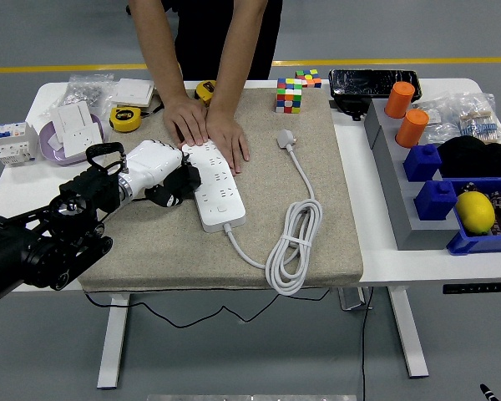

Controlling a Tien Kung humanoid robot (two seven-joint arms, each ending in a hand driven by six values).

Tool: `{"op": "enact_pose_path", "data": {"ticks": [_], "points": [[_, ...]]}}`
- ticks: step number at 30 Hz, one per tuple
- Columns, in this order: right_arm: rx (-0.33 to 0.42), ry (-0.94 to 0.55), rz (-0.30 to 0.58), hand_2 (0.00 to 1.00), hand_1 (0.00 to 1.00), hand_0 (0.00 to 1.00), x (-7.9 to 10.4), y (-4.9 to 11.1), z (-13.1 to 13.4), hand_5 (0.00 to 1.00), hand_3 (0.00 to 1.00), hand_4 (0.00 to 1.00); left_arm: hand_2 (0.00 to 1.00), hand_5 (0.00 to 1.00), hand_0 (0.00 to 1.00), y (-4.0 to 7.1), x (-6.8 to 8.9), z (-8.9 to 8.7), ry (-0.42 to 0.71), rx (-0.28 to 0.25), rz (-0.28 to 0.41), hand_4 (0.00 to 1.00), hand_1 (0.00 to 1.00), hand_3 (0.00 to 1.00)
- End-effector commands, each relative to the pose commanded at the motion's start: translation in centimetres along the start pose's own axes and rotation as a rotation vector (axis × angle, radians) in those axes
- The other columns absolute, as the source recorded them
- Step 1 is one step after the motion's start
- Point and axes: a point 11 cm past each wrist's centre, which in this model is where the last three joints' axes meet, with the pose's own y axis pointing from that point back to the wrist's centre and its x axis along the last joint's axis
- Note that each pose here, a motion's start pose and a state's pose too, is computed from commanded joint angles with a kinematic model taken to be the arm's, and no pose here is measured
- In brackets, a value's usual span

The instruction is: Pick up the plug,place it near the board,insert it into the board,press the button

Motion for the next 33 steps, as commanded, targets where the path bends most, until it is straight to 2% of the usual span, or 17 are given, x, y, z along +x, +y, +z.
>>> {"op": "enact_pose_path", "data": {"ticks": [5,6,11,12,29,30,33], "points": [[0.002,0.0,-0.001,0.796,0.856,0.953,-0.07,0.0,-0.06,0.998,0.8,0.998,0.778,0.126,0.751,-0.05,0.17,-0.11,0.008,0.003,0.001,0.893,0.77,0.791],[0.002,0.0,-0.001,0.796,0.856,0.956,-0.08,0.0,-0.06,0.998,0.8,0.998,0.813,0.19,0.754,-0.06,0.19,-0.13,0.009,0.003,0.001,0.993,0.803,0.822],[0.002,-0.001,-0.001,0.796,0.856,0.956,-0.06,-0.01,-0.09,0.998,0.8,0.998,0.813,0.19,0.754,-0.11,0.34,-0.27,0.015,0.006,-0.002,0.993,0.803,0.822],[0.003,-0.002,-0.001,0.796,0.856,0.958,-0.05,-0.01,-0.12,0.998,0.8,0.998,0.825,0.237,0.762,-0.12,0.39,-0.3,0.016,0.007,-0.002,0.998,0.813,0.829],[0.002,-0.007,0.0,0.795,0.857,0.961,-0.09,0.0,-0.05,0.998,0.799,0.998,0.835,0.3,0.772,-0.15,0.86,-0.71,0.058,0.014,-0.016,0.998,0.824,0.846],[0.001,-0.007,0.0,0.796,0.856,0.962,-0.09,0.0,-0.04,0.998,0.799,0.998,0.843,0.347,0.787,-0.16,0.86,-0.72,0.062,0.014,-0.018,0.998,0.83,0.851],[0.001,-0.007,0.0,0.796,0.856,0.962,-0.07,0.0,-0.02,0.998,0.799,0.998,0.843,0.347,0.787,-0.14,0.86,-0.72,0.072,0.015,-0.023,0.998,0.83,0.851]]}}
